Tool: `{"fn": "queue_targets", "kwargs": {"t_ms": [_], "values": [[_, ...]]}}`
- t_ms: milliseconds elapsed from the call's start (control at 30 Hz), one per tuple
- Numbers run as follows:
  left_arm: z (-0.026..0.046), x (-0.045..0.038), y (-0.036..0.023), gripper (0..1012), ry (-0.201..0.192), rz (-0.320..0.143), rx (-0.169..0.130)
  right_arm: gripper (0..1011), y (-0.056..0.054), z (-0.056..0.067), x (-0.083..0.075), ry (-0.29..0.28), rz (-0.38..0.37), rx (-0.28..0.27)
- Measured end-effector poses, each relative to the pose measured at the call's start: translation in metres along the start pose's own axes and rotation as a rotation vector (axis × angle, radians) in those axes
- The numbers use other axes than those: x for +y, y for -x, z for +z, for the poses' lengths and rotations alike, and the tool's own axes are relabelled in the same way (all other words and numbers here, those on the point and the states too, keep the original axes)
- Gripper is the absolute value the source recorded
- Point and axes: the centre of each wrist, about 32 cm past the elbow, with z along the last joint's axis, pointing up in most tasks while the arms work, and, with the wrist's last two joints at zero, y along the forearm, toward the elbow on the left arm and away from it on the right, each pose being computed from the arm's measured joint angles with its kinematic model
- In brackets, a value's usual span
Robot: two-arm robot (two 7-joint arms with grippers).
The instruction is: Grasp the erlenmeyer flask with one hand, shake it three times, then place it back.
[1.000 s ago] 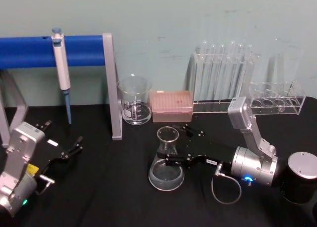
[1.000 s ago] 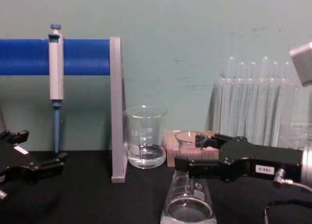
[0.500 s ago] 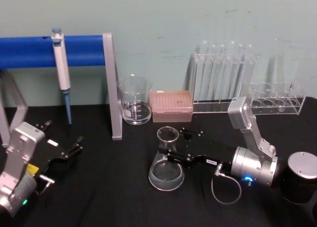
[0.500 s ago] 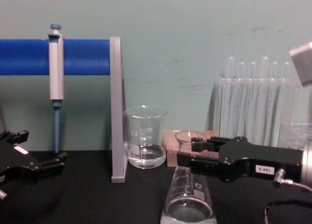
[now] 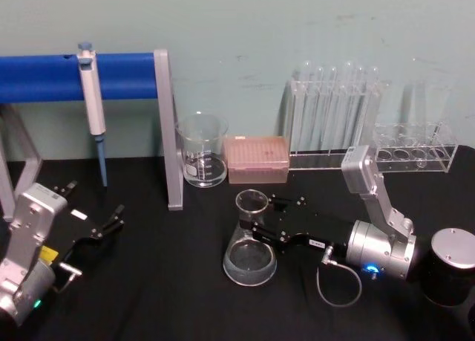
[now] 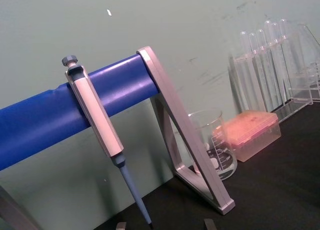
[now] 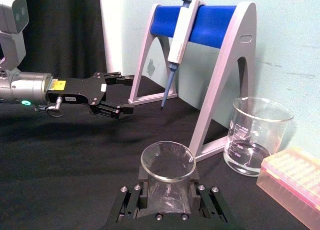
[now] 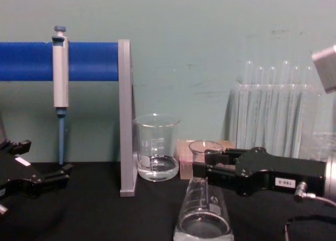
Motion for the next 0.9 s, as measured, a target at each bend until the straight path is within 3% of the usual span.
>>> {"fn": "queue_targets", "kwargs": {"t_ms": [500, 900], "values": [[0.0, 0.0, 0.0, 1001, 0.0, 0.0, 0.0, 453, 0.001, 0.001, -0.001, -0.002, -0.002, 0.012], [0.0, 0.0, 0.0, 1001, 0.0, 0.0, 0.0, 453, 0.008, 0.015, -0.008, -0.063, -0.041, 0.02]]}}
